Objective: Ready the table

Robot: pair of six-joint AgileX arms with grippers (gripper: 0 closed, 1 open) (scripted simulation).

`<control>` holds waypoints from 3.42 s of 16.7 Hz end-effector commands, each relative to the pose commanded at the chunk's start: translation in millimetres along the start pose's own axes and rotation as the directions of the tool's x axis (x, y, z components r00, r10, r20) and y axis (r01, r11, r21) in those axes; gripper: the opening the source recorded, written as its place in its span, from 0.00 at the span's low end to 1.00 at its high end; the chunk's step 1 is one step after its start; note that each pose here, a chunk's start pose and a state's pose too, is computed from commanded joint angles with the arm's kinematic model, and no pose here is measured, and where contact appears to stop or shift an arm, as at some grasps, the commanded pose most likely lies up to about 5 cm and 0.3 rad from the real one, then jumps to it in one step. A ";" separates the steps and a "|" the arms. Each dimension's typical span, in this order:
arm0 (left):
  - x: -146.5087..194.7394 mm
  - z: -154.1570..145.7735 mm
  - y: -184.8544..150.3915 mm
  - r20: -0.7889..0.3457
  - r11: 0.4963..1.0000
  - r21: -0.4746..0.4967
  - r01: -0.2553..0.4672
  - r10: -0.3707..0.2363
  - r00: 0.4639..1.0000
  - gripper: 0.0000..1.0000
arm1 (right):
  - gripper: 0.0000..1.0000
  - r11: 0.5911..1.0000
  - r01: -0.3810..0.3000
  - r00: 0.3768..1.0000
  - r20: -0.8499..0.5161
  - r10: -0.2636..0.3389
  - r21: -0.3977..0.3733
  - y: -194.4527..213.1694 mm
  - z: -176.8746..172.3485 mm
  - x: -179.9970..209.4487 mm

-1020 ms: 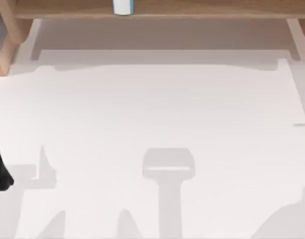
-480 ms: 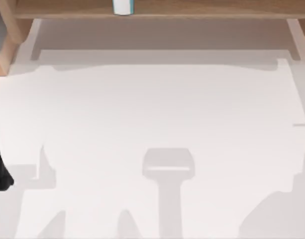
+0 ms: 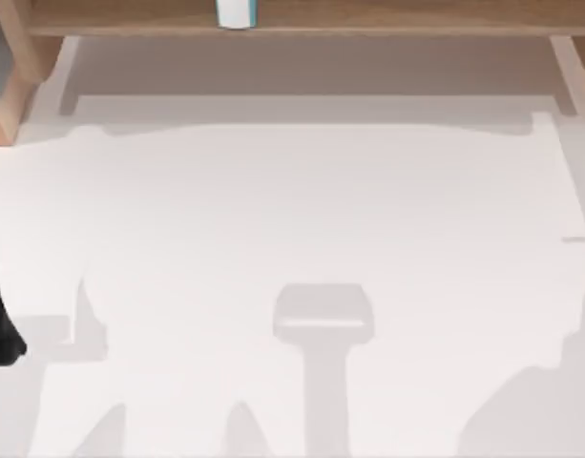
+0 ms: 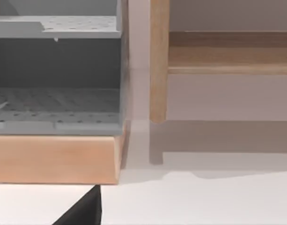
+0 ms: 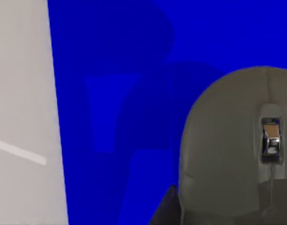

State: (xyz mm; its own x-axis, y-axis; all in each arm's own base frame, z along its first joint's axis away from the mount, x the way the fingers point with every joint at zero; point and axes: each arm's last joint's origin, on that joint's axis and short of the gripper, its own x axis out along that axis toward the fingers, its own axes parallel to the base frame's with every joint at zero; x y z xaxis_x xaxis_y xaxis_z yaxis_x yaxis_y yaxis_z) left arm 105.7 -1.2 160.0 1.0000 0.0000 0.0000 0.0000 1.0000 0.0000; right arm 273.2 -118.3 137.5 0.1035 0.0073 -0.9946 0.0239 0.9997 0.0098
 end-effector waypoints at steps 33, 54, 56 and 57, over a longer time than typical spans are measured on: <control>0.0 0.0 0.0 0.000 1.000 0.000 0.000 0.000 1.000 1.00 | 1.00 0.575 0.745 0.507 0.847 -0.159 -0.338 -42.6 -39.0 14.0; 0.0 0.0 0.0 0.000 1.000 0.000 0.000 0.000 1.000 1.00 | 1.00 -0.009 0.995 0.103 0.995 0.015 -0.103 -61.3 -46.6 42.8; 0.0 0.0 0.0 0.000 1.000 0.000 0.000 0.000 1.000 1.00 | 1.00 -0.010 0.995 0.103 0.995 0.014 -0.103 -61.7 -36.3 44.1; 0.0 0.0 0.0 0.000 1.000 0.000 0.000 0.000 1.000 1.00 | 1.00 -0.010 0.995 0.103 0.995 0.014 -0.103 -61.7 -31.3 44.7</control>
State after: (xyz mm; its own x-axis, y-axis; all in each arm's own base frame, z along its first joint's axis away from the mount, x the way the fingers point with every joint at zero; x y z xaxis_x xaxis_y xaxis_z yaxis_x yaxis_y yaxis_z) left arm 105.7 -1.2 160.0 1.0000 0.0000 0.0000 0.0000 1.0000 0.0000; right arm 245.2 -178.9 89.2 0.9999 -0.0101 0.0000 0.0000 0.0001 -1.0000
